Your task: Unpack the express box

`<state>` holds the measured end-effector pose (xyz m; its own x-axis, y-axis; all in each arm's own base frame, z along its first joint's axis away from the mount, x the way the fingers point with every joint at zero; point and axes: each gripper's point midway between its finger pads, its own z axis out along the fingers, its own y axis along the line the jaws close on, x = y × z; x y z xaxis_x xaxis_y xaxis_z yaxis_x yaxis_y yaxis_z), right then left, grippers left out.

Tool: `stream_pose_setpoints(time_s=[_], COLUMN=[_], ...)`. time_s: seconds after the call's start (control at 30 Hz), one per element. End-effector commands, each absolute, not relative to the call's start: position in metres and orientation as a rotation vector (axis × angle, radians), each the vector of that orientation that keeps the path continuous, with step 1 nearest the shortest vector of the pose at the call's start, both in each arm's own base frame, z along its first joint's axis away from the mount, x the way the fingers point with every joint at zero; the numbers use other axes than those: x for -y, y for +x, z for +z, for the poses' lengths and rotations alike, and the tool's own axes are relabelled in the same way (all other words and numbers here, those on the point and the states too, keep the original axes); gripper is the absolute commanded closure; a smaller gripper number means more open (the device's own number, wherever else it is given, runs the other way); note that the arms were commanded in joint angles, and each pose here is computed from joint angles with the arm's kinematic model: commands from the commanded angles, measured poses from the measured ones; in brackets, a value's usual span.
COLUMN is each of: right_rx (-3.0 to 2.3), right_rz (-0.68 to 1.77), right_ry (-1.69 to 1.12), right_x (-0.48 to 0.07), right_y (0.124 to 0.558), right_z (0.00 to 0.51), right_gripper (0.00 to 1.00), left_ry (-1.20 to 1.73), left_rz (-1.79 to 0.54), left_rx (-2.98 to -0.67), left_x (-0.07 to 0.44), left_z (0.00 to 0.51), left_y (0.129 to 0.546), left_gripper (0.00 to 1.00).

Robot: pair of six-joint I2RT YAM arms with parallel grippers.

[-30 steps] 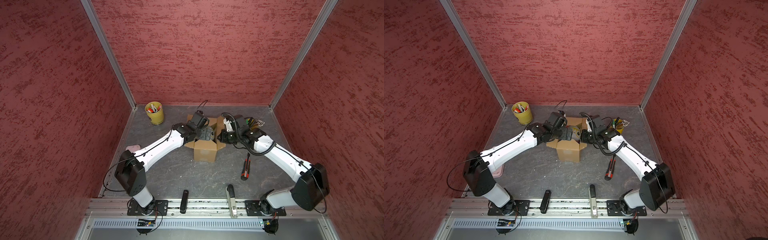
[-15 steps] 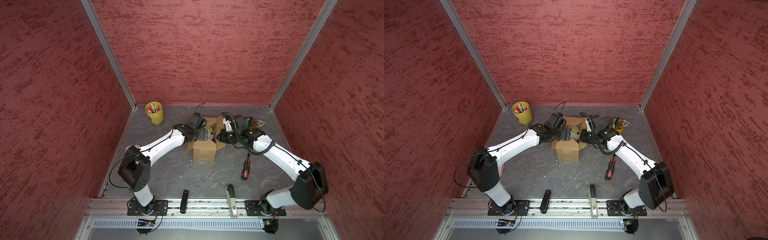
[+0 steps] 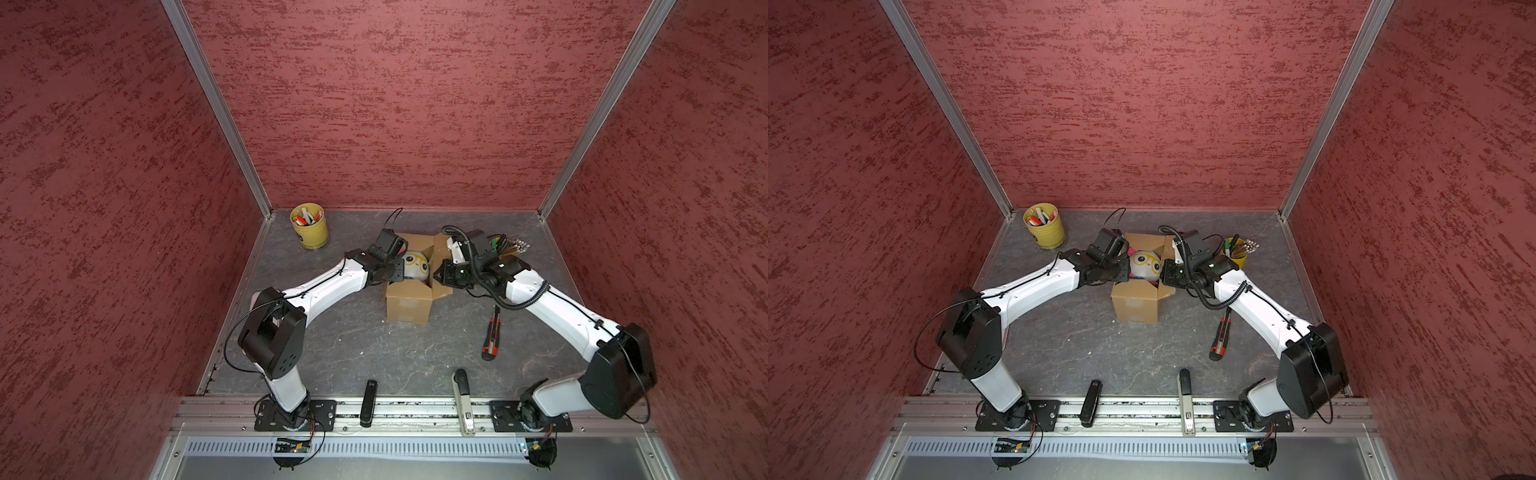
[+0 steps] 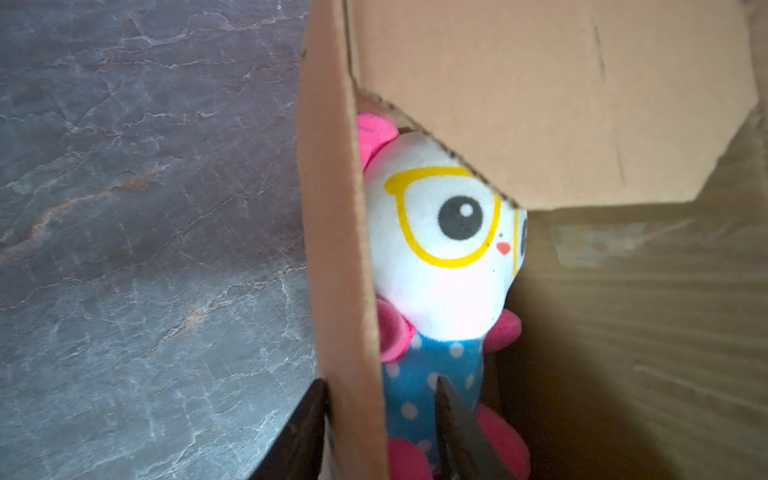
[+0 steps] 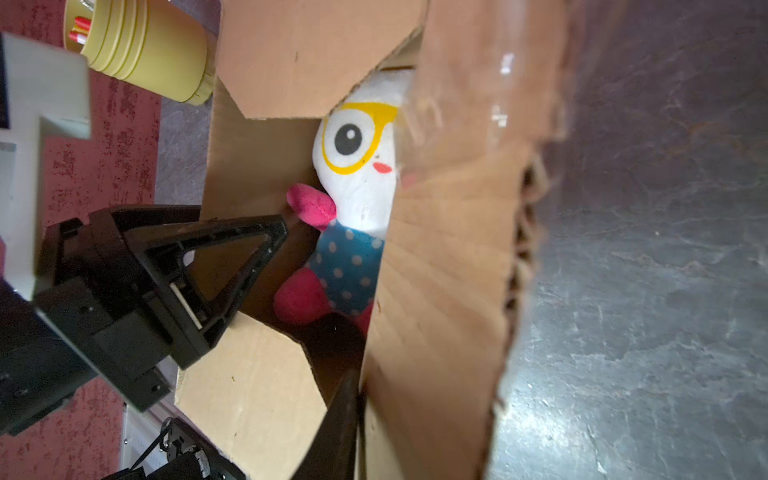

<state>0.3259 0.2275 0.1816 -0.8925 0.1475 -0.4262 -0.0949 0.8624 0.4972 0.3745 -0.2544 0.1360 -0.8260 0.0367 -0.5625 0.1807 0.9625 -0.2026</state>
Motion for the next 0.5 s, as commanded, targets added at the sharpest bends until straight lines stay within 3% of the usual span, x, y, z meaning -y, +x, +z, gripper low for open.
stream_pose_setpoints(time_s=[0.0,0.23,0.47], right_rx=[-2.533,-2.465,-2.508], right_rz=[0.667,0.610,0.493], right_ry=[0.067,0.093,0.136], right_x=[-0.219,-0.202,-0.183], right_y=[0.328,0.326,0.329], right_z=[0.202,0.237,0.222], right_gripper=[0.70,0.63,0.62], left_ry=[0.166,0.157,0.153], left_rz=[-0.358,-0.346,-0.342], left_rx=[-2.523,-2.531,-2.537], left_x=[0.260,0.257,0.256], left_z=[0.132,0.127,0.125], left_y=[0.372,0.370,0.369], left_gripper=[0.61,0.62,0.63])
